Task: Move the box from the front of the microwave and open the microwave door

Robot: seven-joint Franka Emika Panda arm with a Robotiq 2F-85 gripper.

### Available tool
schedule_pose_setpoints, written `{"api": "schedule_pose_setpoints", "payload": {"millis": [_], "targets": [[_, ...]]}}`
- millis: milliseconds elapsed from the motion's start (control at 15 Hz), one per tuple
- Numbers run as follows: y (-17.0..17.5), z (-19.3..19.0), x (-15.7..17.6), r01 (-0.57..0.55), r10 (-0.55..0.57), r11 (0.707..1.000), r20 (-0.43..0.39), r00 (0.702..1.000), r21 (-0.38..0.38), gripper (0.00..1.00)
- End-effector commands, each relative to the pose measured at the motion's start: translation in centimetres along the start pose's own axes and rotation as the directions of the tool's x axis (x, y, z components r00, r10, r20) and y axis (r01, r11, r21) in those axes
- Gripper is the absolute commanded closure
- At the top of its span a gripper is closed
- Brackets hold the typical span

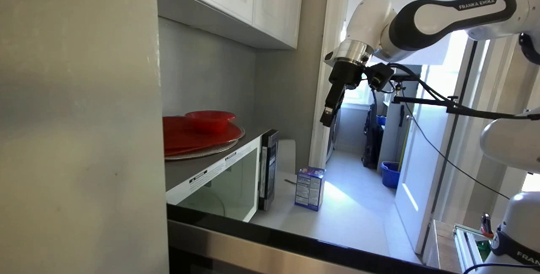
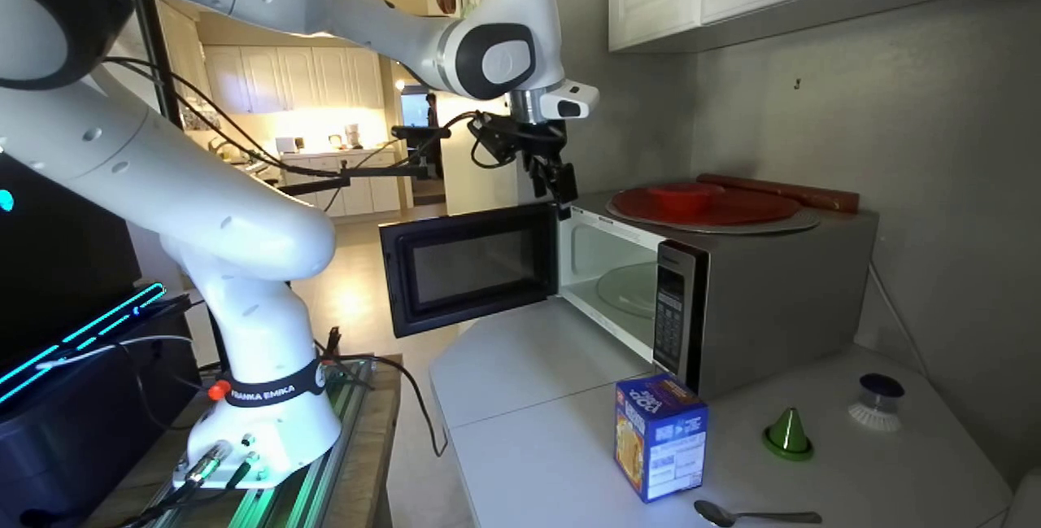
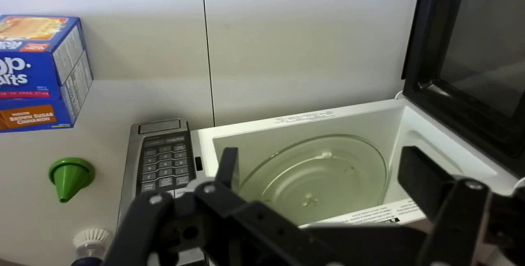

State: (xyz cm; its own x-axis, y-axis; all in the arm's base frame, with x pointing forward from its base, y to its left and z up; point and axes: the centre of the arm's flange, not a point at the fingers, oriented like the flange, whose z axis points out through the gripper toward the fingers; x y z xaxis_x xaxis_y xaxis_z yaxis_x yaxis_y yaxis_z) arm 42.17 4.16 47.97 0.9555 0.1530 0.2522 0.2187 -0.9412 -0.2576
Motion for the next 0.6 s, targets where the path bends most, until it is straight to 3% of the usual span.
{"api": "schedule_pose_setpoints", "payload": {"millis": [0,533], "targets": [[0.64,-0.5,-0.23,-0.037,0.036,0.999,-0.046,0.998,-0.016,0.0],[0.57,-0.4,0.17,-0.019,0.019,1.0,-0.026,0.999,0.002,0.0]]}}
